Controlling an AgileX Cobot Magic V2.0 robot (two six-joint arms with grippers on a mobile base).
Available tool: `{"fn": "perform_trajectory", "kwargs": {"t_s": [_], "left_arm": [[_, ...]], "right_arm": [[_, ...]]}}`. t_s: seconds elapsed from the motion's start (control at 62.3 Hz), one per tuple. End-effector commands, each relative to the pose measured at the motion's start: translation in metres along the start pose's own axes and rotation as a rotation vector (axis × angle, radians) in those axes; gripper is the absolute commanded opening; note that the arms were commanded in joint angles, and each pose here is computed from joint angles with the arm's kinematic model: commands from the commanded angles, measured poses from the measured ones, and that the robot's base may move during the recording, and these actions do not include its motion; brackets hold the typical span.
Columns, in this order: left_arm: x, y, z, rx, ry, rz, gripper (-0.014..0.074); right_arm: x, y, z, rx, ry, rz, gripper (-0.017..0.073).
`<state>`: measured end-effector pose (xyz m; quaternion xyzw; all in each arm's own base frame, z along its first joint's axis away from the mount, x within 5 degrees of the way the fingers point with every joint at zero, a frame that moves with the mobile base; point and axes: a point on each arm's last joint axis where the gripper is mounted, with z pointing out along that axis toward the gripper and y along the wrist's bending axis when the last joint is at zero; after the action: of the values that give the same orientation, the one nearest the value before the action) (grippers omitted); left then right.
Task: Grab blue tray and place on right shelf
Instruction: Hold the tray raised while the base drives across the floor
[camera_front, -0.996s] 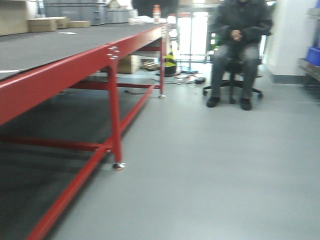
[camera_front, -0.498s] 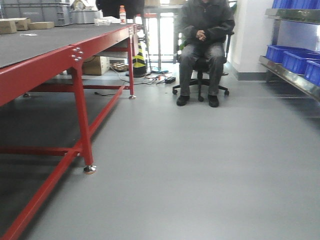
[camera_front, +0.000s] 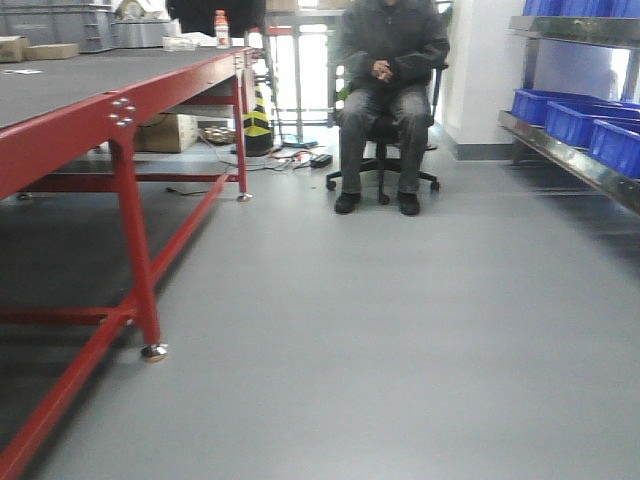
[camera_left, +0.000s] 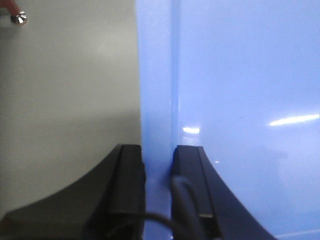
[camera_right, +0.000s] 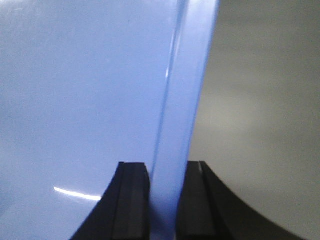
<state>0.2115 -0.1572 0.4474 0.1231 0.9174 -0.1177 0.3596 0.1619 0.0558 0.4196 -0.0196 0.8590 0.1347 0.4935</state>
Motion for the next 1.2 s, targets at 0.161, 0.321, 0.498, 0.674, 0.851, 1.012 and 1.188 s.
{"fn": "perform_trajectory", "kwargs": {"t_s": [0.161, 0.321, 0.498, 0.674, 0.851, 1.012, 1.188], "left_arm": [[-0.0100, 0.0028, -0.0211, 0.003, -0.129, 0.042, -0.0048], [-0.0128, 0.0014, -0.0216, 0.017, -0.161, 0.043, -0.0048], [-0.0156, -0.0008, -0.0221, 0.041, -0.192, 0.040, -0.0048], [-0.0137, -0.0015, -0.0218, 0.049, -0.170, 0.032, -0.0048], [-0.0135, -0.0015, -0.0209, 0.048, -0.166, 0.032, -0.0048], [-0.0120, -0.0022, -0.0199, 0.053, -0.146, 0.026, -0.0048], [-0.0086, -0.0040, -0.0196, 0.074, -0.109, 0.011, -0.0048]], "right_arm": [[-0.0166, 0.0017, -0.0125, -0.010, -0.138, -0.059, 0.0059], [-0.0166, 0.0016, -0.0129, -0.010, -0.139, -0.059, 0.0059], [-0.0166, 0.0016, -0.0129, -0.010, -0.139, -0.059, 0.0059], [-0.0167, 0.0019, -0.0101, -0.009, -0.132, -0.059, 0.0059], [-0.0166, 0.0021, -0.0072, -0.007, -0.124, -0.060, 0.0059], [-0.0166, 0.0021, -0.0064, -0.006, -0.122, -0.060, 0.0059], [-0.0165, 0.0022, -0.0046, -0.005, -0.117, -0.061, 0.0059]]}}
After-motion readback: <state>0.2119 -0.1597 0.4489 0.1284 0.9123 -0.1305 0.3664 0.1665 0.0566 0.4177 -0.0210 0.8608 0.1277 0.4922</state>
